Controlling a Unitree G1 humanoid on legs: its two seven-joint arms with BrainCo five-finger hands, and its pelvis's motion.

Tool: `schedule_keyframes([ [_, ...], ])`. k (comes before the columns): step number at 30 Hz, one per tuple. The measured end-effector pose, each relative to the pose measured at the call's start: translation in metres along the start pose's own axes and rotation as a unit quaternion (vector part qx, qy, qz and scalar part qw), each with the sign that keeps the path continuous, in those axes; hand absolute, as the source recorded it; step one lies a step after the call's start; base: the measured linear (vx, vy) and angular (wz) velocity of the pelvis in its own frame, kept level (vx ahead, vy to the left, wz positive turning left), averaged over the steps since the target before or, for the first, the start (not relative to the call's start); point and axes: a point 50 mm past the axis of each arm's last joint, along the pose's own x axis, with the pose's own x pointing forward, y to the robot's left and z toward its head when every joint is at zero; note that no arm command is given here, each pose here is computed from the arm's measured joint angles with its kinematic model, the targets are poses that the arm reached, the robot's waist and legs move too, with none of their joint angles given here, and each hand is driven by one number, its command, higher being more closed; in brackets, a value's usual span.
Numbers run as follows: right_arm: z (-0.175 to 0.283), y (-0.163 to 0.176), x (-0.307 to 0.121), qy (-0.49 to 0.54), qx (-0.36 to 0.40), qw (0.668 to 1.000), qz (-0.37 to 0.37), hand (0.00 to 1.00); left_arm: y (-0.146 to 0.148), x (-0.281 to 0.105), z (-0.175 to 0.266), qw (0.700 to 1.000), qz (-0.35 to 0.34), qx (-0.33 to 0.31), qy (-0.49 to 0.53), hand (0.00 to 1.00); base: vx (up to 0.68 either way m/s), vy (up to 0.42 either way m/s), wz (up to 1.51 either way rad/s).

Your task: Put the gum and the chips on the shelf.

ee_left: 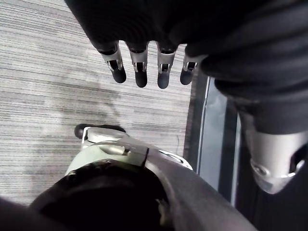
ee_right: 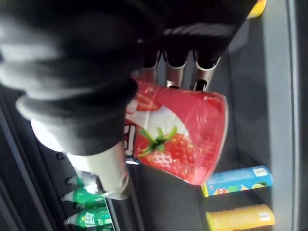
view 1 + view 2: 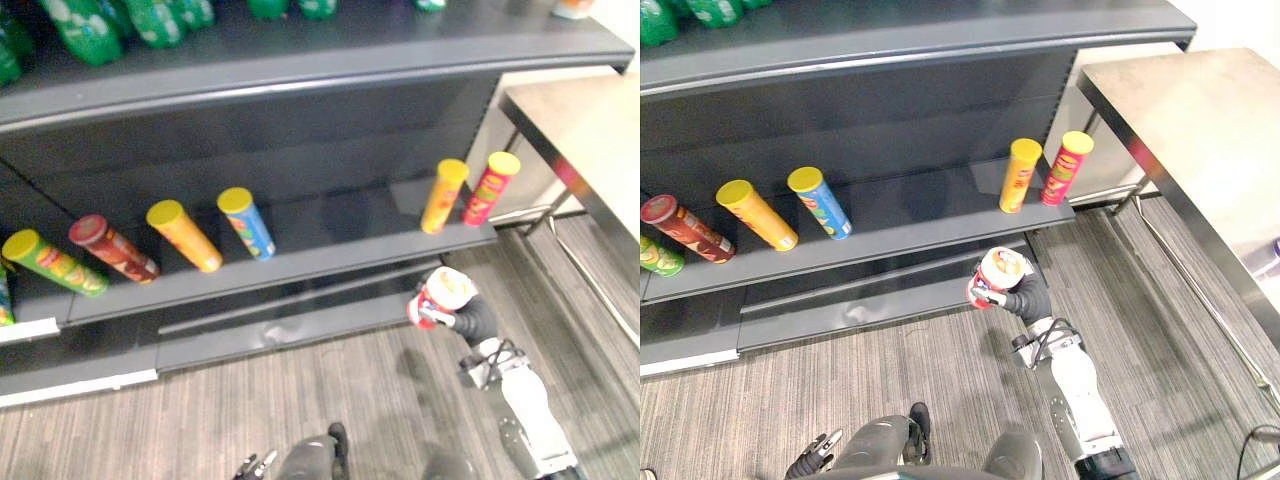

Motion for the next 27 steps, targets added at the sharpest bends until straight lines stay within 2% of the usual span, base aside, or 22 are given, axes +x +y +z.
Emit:
schedule_keyframes([
  [7, 0.001, 0.023, 0.024, -0.012, 0.012, 0.998, 0.059, 1.00, 0.002, 0.001, 0.002, 0.999, 0.026, -0.024, -0.007, 0.00, 0.17, -0.091, -0.17],
  [11, 0.000, 0.026, 0.024, -0.016, 0.023, 0.998, 0.058, 1.00, 0.010, 0.000, 0.003, 0.999, 0.044, -0.022, -0.005, 0.00, 0.14, -0.321, 0.25],
  [17, 0.006, 0.024, 0.033, -0.015, 0.018, 0.997, 0.069, 1.00, -0.002, 0.003, -0.002, 0.996, 0.052, -0.068, 0.001, 0.00, 0.20, -0.307, 0.22],
  [27, -0.002, 0.028, 0.028, 0.009, 0.028, 0.997, 0.075, 1.00, -0.007, 0.002, -0.006, 0.994, 0.064, -0.089, -0.007, 0.00, 0.03, -0.035, 0.12],
])
